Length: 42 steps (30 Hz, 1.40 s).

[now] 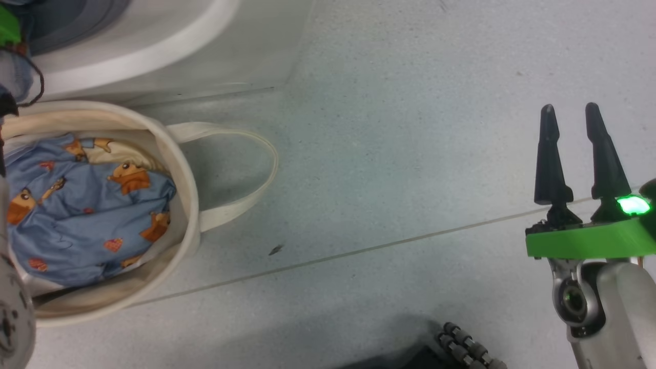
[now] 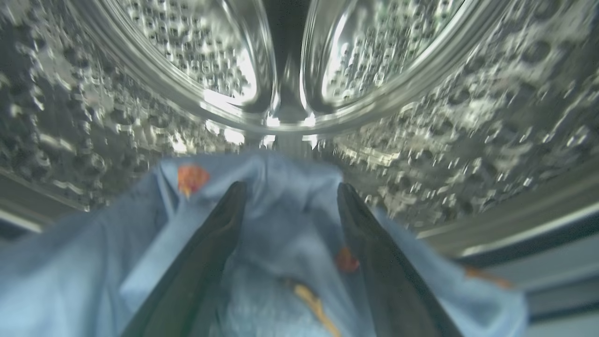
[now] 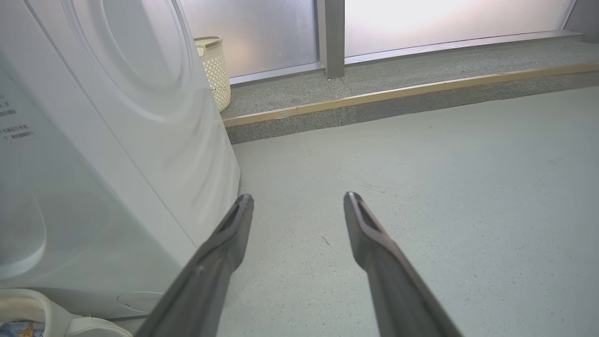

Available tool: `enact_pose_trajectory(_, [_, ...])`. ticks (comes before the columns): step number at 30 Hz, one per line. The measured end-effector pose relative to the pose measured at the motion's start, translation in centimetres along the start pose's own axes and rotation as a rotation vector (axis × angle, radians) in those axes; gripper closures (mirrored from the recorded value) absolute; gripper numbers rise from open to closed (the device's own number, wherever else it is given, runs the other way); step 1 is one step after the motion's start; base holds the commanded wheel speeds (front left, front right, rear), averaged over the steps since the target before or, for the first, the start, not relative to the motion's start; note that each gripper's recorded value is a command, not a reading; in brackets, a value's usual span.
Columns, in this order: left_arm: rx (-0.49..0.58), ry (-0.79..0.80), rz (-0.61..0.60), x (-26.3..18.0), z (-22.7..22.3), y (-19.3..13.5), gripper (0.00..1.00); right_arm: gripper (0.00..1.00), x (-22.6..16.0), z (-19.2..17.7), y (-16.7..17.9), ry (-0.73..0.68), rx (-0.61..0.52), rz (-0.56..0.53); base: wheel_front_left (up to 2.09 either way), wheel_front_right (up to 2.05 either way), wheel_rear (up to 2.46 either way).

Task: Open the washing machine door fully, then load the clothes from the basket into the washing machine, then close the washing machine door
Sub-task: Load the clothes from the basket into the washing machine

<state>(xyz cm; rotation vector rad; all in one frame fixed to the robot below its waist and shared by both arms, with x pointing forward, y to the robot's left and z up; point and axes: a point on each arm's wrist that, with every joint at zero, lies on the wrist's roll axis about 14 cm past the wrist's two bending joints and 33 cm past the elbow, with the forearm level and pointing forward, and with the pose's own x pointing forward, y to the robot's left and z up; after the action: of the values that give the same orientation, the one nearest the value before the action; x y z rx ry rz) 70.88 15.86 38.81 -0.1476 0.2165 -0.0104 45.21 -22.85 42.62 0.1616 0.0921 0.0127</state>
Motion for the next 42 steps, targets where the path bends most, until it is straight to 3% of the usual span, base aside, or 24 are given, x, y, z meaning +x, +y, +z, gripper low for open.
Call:
enact_pose_trajectory(7, [-0.025, -0.062, -0.023, -3.1, 0.4, 0.3, 0.0, 0.0, 1.6, 1.1, 2.3, -0.046, 0.041, 0.063, 0.0, 0.0, 0.0])
enact_pose_trajectory(22, [-0.055, -0.116, 0.0, -13.3, 1.7, 2.3, 0.0, 0.0, 0.8, 4.5, 7.4, -0.115, 0.094, 0.194, 0.0, 0.0, 0.0])
enact_pose_trajectory(32, [-0.044, -0.143, -0.026, -20.5, 2.4, 2.6, 0.0, 0.0, -1.5, 7.5, 10.0, -0.176, 0.071, 0.284, 0.0, 0.0, 0.0])
enact_pose_trajectory(42, [-0.087, -0.122, 0.031, -26.0, 1.1, 4.5, 0.0, 0.0, -4.7, 10.0, 11.6, -0.237, 0.053, 0.336, 0.0, 0.0, 0.0])
